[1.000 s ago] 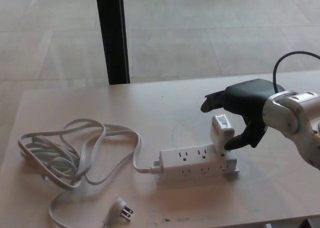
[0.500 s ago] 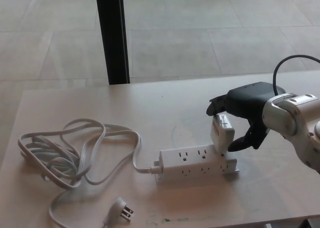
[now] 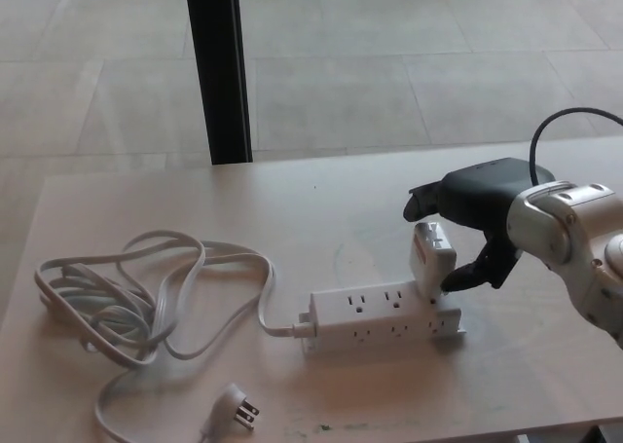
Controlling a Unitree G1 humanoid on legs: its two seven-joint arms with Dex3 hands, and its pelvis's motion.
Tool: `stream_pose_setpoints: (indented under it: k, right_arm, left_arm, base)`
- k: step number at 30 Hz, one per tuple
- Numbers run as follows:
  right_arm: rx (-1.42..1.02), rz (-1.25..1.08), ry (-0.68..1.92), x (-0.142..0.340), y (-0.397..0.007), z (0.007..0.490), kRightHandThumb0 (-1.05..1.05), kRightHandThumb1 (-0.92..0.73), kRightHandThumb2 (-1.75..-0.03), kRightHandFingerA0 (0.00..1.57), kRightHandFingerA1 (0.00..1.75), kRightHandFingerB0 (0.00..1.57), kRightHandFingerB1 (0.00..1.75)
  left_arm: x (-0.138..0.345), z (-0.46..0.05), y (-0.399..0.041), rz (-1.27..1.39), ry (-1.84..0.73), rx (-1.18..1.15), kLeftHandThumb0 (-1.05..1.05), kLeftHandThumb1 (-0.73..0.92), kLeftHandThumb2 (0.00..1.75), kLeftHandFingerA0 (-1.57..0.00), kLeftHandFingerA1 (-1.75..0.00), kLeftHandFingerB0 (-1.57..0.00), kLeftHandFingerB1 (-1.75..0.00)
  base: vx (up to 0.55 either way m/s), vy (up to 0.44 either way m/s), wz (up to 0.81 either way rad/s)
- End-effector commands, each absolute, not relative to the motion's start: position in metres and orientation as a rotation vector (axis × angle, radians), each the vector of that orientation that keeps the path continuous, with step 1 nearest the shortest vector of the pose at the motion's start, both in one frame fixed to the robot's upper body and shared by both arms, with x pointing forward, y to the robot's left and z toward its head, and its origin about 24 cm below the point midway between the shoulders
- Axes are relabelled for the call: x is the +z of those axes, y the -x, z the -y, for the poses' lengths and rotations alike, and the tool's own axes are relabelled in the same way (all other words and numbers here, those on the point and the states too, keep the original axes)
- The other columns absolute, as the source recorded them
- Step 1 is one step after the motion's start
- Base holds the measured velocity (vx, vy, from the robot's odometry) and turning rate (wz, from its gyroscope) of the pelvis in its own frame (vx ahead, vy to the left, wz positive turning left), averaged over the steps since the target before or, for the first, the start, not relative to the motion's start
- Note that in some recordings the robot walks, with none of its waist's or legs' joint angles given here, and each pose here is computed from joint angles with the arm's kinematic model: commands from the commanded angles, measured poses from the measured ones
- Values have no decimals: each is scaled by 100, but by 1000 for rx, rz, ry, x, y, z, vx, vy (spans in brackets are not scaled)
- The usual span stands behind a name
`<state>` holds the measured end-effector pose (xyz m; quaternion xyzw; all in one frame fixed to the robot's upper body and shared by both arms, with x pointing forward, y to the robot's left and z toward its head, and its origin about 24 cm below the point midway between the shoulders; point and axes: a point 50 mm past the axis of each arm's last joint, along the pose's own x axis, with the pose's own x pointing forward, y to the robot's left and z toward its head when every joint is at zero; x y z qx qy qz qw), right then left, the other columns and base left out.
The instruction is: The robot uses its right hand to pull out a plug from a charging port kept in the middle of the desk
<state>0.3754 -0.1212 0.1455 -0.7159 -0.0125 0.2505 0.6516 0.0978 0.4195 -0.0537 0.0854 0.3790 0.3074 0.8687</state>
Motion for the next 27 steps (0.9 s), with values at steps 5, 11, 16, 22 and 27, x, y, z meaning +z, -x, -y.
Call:
stream_pose_setpoints:
  k: [5, 11, 16, 22, 27]
  right_arm:
    - [578, -7, 1612, 139, -372, 121, -72, -59, -59, 75, 95, 39, 36]
    - [522, -68, 1669, 129, -373, 131, -67, -63, -59, 80, 99, 44, 41]
    - [494, -71, 1703, 130, -376, 144, -69, -64, -59, 83, 99, 39, 43]
    - [454, -79, 1698, 132, -376, 154, -69, -63, -60, 88, 135, 40, 41]
    - [481, -105, 1695, 127, -374, 150, -63, -65, -59, 85, 99, 36, 40]
  left_arm:
    - [-50, -422, -97, -764, -179, 633, -70, 74, 63, -66, -48, -53, -40]
    - [-53, -420, -93, -761, -170, 640, -71, 76, 64, -68, -50, -54, -39]
    - [-55, -419, -93, -768, -168, 649, -72, 76, 63, -71, -50, -52, -38]
    - [-56, -418, -90, -770, -154, 660, -72, 77, 64, -73, -53, -51, -37]
    - [-58, -417, -89, -772, -140, 664, -72, 79, 65, -72, -51, -52, -38]
  base:
    - [0, 0, 0]
    - [0, 0, 0]
    - [0, 0, 0]
    - [0, 0, 0]
    - [0, 0, 0]
